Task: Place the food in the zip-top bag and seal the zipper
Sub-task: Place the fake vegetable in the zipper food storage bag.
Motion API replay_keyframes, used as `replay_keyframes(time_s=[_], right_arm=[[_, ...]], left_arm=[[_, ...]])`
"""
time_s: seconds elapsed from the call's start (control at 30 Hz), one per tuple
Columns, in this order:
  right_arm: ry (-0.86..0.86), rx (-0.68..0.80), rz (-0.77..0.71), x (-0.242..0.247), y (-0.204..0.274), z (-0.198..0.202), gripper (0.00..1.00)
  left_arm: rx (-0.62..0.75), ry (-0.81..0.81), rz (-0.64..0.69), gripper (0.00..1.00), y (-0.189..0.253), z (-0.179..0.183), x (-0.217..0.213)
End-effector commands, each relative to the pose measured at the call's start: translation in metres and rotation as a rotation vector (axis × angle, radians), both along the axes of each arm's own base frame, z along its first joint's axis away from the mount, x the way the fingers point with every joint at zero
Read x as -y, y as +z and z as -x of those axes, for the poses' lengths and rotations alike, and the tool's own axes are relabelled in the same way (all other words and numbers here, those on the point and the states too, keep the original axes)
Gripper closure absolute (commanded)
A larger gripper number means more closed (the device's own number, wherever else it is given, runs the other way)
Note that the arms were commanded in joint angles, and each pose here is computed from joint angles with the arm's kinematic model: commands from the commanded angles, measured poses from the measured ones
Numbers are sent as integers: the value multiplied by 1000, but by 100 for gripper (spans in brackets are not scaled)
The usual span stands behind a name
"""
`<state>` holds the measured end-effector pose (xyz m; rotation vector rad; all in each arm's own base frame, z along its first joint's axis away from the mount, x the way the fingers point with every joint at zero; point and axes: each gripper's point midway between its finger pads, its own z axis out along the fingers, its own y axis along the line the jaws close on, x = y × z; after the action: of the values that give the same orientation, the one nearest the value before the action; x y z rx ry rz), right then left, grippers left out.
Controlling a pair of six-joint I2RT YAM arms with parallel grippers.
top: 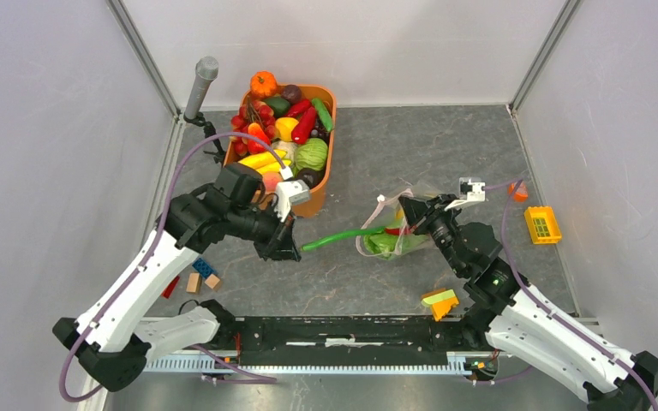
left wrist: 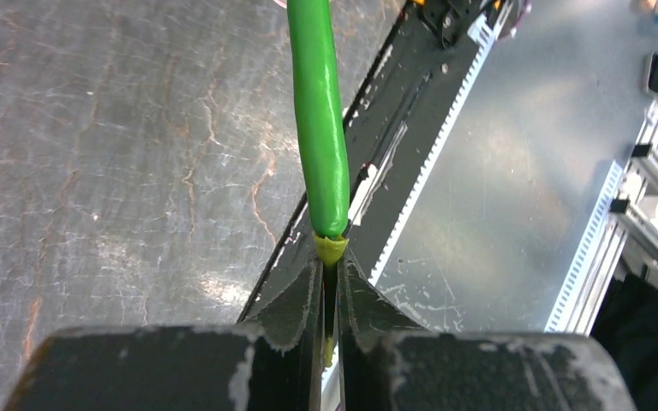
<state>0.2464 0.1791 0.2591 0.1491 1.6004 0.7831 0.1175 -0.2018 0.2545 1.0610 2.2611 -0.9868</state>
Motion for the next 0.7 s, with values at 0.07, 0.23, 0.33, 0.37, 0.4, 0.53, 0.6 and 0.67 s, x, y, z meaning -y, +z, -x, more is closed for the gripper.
replay_keyframes(time_s=[0.07,0.23,0.33,0.37,0.4,0.53,0.6,0.67], right_arm=[[18,58,-57,-4,25,0,95],[52,63,-50,-9,25,3,95],[65,67,-47,-11,25,4,95],[73,70,-48,-12,26,5,95],[80,74,-47,-13,26,6,95],[131,107,-51,-21,33,10,95],[169,132,-50,-26,38,14,95],[200,151,-48,-31,42,16,96]], left_arm=[[54,5,2,98,9,-10,20],[100,99,82,98,18,-37,41],[78,99,126,98,17,-41,56],[72,92,130,98,16,-42,61],[61,85,126,98,12,-42,66],[36,63,81,98,-2,-45,81],[33,64,68,98,-6,-49,89],[34,72,61,98,-8,-53,96]])
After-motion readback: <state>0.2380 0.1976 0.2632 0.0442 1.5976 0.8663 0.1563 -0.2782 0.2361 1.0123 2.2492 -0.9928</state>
